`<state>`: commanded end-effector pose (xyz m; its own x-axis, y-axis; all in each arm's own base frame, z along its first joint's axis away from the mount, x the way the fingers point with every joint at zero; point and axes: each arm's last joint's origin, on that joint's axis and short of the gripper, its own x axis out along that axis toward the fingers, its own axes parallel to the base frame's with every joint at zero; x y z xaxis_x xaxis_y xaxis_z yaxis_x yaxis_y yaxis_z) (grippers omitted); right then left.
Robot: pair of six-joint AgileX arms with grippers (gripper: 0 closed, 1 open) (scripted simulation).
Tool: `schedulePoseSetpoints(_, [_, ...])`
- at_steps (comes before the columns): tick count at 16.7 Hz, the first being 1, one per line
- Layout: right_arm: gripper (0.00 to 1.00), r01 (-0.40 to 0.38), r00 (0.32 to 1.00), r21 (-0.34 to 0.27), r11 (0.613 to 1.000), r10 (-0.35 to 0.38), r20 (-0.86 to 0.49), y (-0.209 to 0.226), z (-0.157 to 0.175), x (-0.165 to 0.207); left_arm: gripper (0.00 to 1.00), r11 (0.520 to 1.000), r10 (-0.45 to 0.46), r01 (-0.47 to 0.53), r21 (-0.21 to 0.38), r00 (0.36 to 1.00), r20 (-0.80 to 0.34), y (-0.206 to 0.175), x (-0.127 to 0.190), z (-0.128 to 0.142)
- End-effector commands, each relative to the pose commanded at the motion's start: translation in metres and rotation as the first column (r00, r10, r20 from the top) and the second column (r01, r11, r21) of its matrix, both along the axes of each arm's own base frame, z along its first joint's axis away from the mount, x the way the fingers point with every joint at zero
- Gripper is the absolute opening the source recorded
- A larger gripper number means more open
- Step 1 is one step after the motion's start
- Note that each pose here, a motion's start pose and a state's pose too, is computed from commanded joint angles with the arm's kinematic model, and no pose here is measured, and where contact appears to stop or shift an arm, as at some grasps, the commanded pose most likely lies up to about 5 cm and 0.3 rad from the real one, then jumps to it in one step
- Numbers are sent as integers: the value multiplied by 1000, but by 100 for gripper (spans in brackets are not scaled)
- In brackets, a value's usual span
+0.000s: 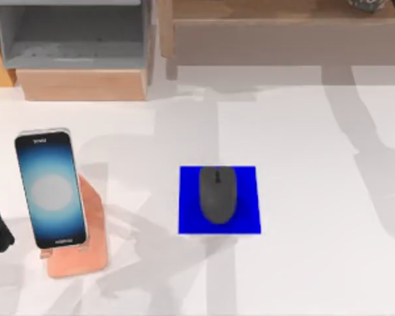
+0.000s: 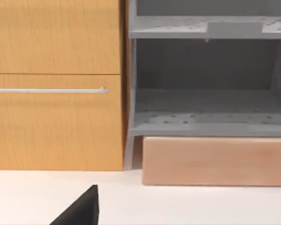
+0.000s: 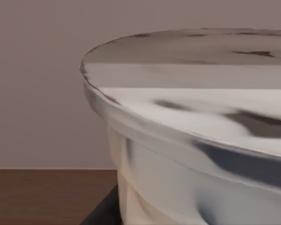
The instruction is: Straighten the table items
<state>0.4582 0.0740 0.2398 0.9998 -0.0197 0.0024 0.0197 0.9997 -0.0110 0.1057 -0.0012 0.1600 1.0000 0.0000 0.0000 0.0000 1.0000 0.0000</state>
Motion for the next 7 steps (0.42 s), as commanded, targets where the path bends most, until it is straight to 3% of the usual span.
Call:
schedulePoseSetpoints(2, [100,0,1000,0,1000,0,0,0,0,0,100,1000,0,0,0,1000,0,0,0,0])
schedulePoseSetpoints(7, [100,0,1000,0,1000,0,0,0,0,0,100,1000,0,0,0,1000,0,0,0,0])
